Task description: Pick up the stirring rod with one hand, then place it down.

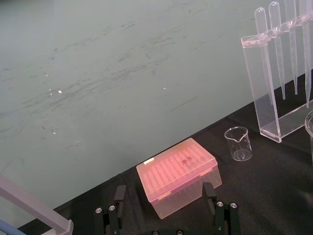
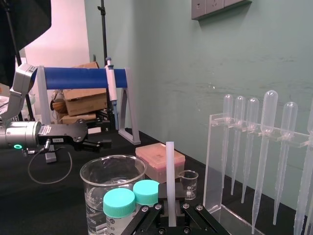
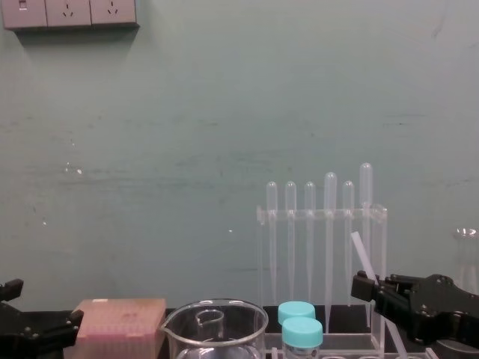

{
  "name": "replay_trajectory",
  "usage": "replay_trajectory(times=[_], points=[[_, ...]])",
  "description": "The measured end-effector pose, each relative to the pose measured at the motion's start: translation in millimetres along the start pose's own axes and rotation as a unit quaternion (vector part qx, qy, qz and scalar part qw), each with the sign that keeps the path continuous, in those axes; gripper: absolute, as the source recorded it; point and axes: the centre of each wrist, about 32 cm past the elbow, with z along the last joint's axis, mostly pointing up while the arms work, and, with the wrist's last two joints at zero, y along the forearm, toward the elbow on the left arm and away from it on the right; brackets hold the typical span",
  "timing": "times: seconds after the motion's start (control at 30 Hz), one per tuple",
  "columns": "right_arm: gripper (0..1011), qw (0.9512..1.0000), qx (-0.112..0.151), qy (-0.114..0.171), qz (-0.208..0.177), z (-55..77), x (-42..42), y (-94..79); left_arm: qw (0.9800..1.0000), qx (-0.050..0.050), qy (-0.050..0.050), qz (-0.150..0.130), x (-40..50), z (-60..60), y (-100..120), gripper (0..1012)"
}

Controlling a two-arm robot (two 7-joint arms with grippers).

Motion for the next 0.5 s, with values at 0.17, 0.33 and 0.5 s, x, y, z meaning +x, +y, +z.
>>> replay_trajectory(times=[0.17, 0.33, 0.5], points=[[70, 1.0, 0.0, 0.0, 0.0, 0.0, 0.1, 0.0, 1.0, 0.0, 0.0, 0.0, 0.0, 0.0, 0.0, 1000], [75, 1.0, 0.001, 0.0, 0.001, 0.1, 0.1, 0.0, 1.0, 0.0, 0.0, 0.0, 0.0, 0.0, 0.0, 1000], [204, 1.0, 0.001, 0.0, 0.001, 0.1, 0.1, -0.1, 1.0, 0.0, 0.0, 0.0, 0.0, 0.0, 0.0, 1000]])
